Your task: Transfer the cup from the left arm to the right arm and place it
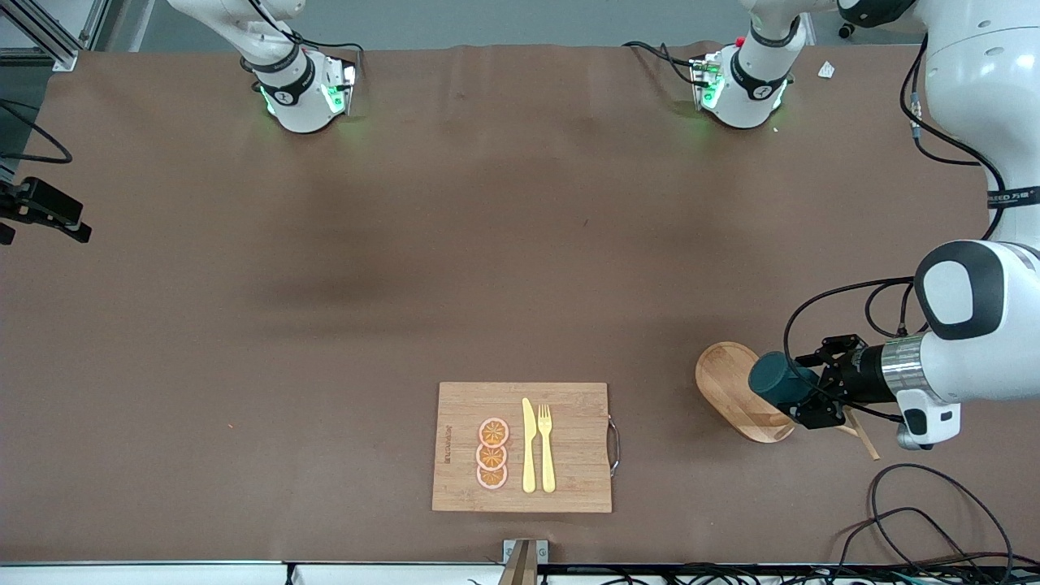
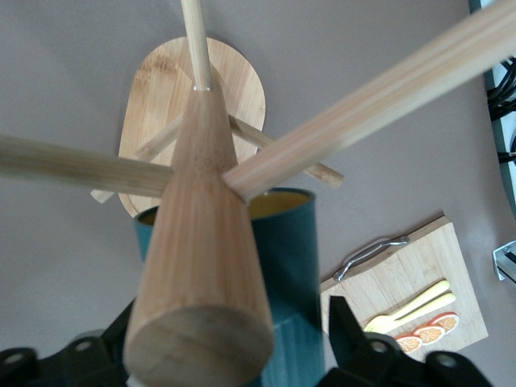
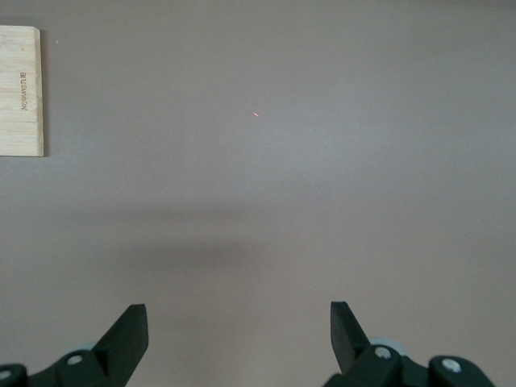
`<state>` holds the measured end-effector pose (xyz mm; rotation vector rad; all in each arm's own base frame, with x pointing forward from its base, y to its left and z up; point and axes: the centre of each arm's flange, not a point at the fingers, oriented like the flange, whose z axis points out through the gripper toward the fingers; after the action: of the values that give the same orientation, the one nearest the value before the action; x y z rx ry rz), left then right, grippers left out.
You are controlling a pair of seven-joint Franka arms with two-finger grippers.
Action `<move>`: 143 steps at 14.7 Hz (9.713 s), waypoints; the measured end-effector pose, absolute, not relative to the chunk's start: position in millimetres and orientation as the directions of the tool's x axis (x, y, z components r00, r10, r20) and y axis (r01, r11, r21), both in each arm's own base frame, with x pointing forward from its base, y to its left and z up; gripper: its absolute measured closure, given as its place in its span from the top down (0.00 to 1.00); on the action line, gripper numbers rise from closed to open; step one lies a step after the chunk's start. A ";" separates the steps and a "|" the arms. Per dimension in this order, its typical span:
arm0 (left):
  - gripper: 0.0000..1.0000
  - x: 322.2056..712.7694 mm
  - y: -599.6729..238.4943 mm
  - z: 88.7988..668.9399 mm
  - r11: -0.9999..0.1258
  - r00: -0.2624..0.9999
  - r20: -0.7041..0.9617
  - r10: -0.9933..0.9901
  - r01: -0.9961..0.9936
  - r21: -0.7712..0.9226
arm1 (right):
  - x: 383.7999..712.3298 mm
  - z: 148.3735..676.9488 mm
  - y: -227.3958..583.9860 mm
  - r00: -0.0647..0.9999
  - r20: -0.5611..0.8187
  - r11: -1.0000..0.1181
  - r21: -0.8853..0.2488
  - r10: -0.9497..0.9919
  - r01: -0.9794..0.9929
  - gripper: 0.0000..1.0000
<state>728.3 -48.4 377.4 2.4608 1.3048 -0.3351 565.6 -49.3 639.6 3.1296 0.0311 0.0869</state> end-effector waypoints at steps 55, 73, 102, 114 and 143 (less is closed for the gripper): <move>0.84 397.7 -613.0 213.2 -0.893 0.584 0.756 0.295 0.450 0.000 | 565.1 628.4 -72.2 0.999 0.030 -1.000 0.010 0.017 0.017 1.00; 1.00 357.7 -611.5 97.9 -0.953 0.334 0.940 0.063 0.300 -0.042 | 566.6 625.1 -76.5 1.000 0.026 -1.000 0.009 0.018 0.017 1.00; 1.00 498.3 -494.0 486.1 -0.814 0.719 0.477 0.505 0.580 -0.013 | 568.3 621.6 37.2 0.998 -0.002 -0.998 -0.005 -0.064 -0.064 1.00; 1.00 601.8 -261.7 601.2 -0.902 0.878 0.232 0.420 0.432 -0.001 | 598.9 488.7 254.2 0.912 -0.163 -0.907 -0.134 -0.377 -0.399 1.00; 1.00 517.1 -49.5 649.1 -0.999 0.999 -0.021 -0.038 -0.038 -0.024 | 549.0 261.1 501.9 0.898 0.020 -0.887 -0.167 -0.440 -0.431 0.07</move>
<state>517.1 -49.5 649.1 3.1654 -0.0600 -0.0322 549.0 501.9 261.1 3.2150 -0.7422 0.0944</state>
